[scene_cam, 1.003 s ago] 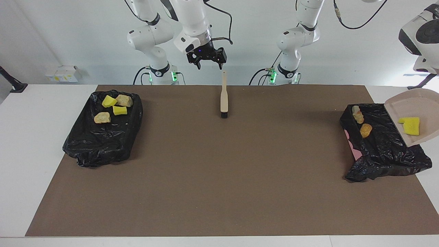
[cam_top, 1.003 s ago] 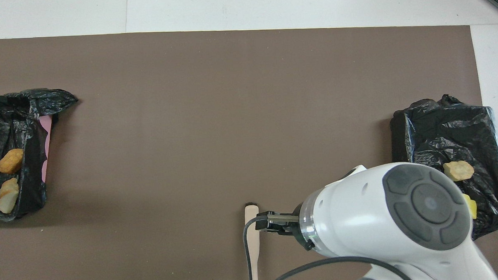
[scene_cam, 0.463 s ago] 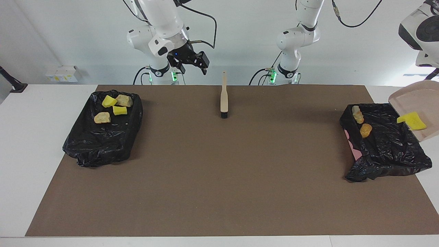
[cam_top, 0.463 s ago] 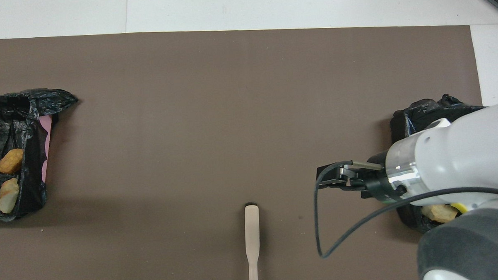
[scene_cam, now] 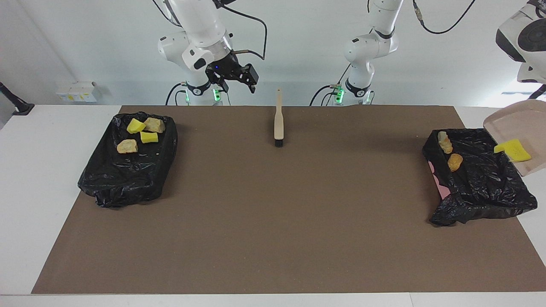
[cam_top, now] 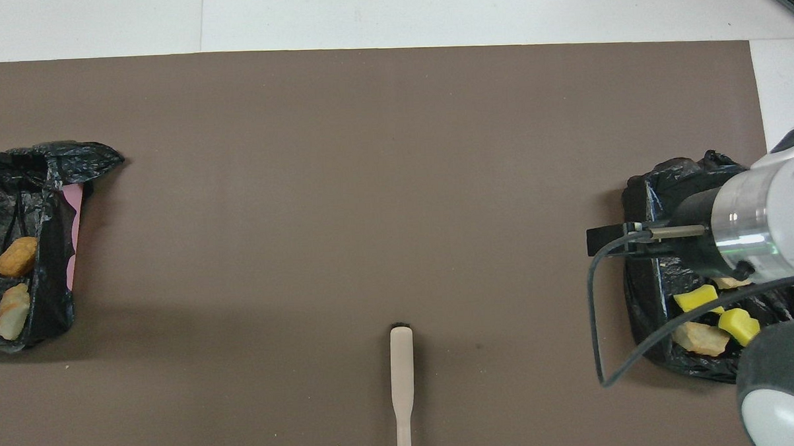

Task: Sweep and dump trash in bin

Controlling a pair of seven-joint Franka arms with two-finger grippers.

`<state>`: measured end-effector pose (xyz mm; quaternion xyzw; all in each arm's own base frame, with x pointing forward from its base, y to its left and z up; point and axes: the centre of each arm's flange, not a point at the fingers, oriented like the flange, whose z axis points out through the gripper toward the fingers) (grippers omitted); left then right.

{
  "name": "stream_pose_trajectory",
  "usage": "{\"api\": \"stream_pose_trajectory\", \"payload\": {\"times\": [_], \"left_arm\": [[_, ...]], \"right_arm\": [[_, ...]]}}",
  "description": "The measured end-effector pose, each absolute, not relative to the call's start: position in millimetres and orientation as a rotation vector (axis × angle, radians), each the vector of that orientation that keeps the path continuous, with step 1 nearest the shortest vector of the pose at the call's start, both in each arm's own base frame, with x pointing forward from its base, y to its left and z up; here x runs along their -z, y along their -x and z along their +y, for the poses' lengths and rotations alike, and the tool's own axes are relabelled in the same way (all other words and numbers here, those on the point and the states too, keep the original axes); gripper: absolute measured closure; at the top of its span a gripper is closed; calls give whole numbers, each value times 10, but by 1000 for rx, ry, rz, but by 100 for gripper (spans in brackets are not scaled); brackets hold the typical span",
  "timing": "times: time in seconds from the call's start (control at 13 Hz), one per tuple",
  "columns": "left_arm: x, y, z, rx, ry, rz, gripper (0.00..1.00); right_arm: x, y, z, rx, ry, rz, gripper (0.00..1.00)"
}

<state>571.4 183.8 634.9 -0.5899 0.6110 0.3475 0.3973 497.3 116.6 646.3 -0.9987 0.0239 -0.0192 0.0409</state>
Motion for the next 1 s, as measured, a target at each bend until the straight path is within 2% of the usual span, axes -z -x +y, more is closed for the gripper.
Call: {"api": "stream_pose_trajectory", "payload": {"times": [0.46,0.69,1.0], "left_arm": [[-6354,-5722,1841,-901,1451,1599,68],[-6286,-5694,1869,-843,1545,1632,68],[-6090,-5623,1757,-749,1771,1721,68]], "right_arm": [[-6587,-5439,767,111,3154,127,0],[-6561,-5499,459,89,3108,194,0],[-6444,-5403,240,36,3107,153,0]]}}
